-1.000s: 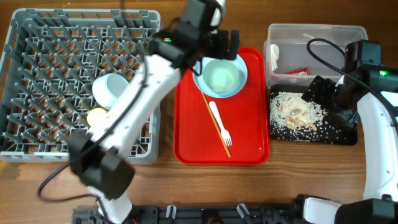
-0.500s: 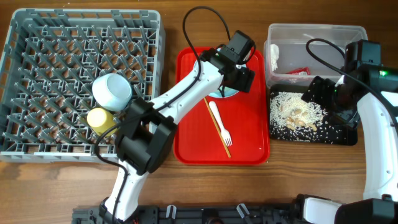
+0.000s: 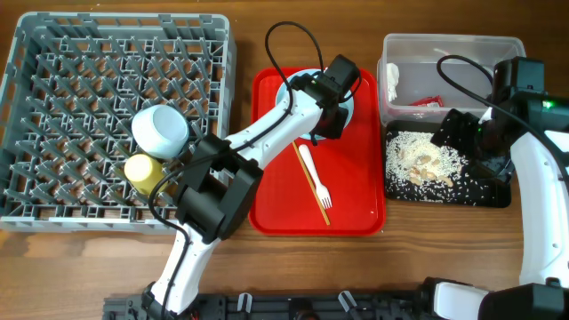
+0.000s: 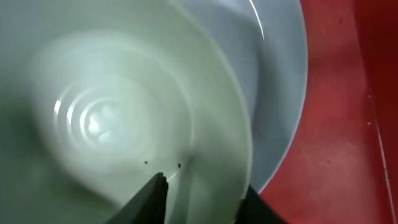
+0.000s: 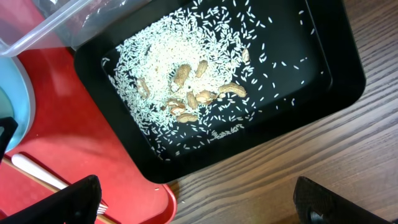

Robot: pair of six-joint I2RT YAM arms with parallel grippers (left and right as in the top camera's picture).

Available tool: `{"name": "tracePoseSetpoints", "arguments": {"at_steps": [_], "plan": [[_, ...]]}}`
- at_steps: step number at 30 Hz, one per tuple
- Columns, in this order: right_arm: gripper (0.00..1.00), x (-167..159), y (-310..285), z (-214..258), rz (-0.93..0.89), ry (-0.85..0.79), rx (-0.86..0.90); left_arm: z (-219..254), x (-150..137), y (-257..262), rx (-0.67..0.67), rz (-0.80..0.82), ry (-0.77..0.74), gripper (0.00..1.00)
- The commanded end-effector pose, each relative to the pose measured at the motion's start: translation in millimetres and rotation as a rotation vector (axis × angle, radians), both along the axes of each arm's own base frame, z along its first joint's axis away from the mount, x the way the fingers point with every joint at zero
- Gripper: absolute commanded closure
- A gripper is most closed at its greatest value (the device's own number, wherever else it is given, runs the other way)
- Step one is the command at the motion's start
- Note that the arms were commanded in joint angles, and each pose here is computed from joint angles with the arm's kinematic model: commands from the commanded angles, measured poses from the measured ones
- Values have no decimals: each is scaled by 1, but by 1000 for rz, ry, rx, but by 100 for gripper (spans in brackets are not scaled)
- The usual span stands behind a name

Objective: Sort waste into correct bins and load items into the dishwasher rack
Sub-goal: 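Reach the left gripper to the large pale blue bowl and grasp its rim, then carry the large bowl into the dish rack and release it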

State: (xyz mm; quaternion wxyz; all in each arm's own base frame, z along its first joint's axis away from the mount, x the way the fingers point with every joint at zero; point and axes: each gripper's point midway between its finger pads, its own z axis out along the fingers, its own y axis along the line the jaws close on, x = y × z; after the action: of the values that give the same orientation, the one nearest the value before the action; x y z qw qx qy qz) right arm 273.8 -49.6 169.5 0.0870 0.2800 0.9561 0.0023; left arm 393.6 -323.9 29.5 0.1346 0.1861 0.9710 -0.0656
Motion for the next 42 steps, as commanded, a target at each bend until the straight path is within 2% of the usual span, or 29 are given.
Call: {"name": "tracePoseSetpoints", "arguments": {"at_steps": [1,3,12,19,24,30,35,42], "plan": [[0,0,1,5,5,-18,8,-9,1,6,29,4,2,84],[0,0,1,5,5,-18,8,-8,1,6,27,4,0,96],[0,-1,1,5,9,-14,8,17,5,4,-1,6,-44,96],[0,-3,1,4,11,-3,9,102,20,19,-96,51,-175,96],[0,-3,1,4,11,-3,9,179,34,68,-177,146,-288,96],[0,-3,1,4,11,-5,9,223,43,116,-398,199,-242,96],[0,-3,1,4,28,-3,6,226,53,157,-612,237,-117,96],[0,-3,1,4,29,-5,6,223,68,211,-823,278,-33,96]]}}
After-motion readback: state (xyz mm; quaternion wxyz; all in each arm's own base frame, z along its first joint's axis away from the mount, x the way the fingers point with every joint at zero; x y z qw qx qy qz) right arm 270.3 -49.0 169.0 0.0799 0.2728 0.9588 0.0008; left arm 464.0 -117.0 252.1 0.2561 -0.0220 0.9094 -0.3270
